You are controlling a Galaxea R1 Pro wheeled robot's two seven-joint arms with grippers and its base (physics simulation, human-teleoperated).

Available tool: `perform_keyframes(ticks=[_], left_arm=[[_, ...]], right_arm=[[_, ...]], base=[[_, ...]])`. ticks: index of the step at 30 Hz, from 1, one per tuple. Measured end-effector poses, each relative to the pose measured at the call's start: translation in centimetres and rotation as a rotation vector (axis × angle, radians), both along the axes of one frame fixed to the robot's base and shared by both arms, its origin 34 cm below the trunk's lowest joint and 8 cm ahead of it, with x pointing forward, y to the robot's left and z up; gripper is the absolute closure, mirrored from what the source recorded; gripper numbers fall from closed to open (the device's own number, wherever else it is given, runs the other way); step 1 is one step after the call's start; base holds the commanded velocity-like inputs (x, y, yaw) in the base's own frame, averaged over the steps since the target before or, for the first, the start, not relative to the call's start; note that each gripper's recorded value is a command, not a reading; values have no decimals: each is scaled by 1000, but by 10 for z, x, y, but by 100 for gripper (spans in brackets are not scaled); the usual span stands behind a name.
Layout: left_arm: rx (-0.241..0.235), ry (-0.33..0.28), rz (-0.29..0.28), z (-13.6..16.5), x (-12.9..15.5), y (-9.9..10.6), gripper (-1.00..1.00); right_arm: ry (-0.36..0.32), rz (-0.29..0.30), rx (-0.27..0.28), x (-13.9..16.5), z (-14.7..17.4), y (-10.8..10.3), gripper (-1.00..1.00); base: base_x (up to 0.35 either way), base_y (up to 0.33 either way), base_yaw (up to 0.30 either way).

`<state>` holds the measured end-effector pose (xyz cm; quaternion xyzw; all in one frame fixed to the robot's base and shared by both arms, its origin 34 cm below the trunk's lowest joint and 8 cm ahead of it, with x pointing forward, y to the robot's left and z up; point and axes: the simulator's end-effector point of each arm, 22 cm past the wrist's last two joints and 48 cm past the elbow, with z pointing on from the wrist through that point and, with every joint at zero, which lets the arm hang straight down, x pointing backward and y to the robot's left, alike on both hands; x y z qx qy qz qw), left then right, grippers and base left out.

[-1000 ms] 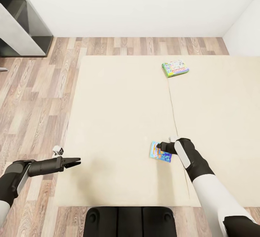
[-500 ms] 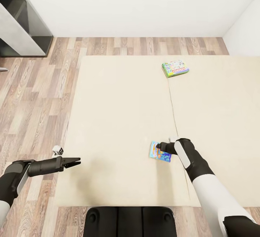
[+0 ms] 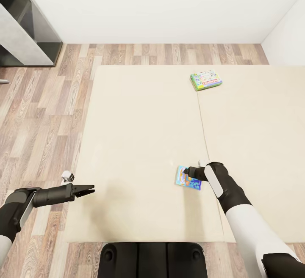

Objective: Put all the toys in the child's room - the three board games (two on the bed and one on the table), the two jigsaw puzzles on the table, and the tennis ball on the table - inside the toy box on the table in the child's room.

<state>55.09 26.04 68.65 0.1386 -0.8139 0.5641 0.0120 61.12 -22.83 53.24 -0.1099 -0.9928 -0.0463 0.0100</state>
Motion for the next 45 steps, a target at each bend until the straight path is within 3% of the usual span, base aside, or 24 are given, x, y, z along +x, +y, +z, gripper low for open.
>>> perform_keyframes(ticks=[45], left_arm=[[2,-2,5,0,1,2,-100]], right_arm=[[-3,-5,6,1,-1,2,-100]], base=[[0,39,0]])
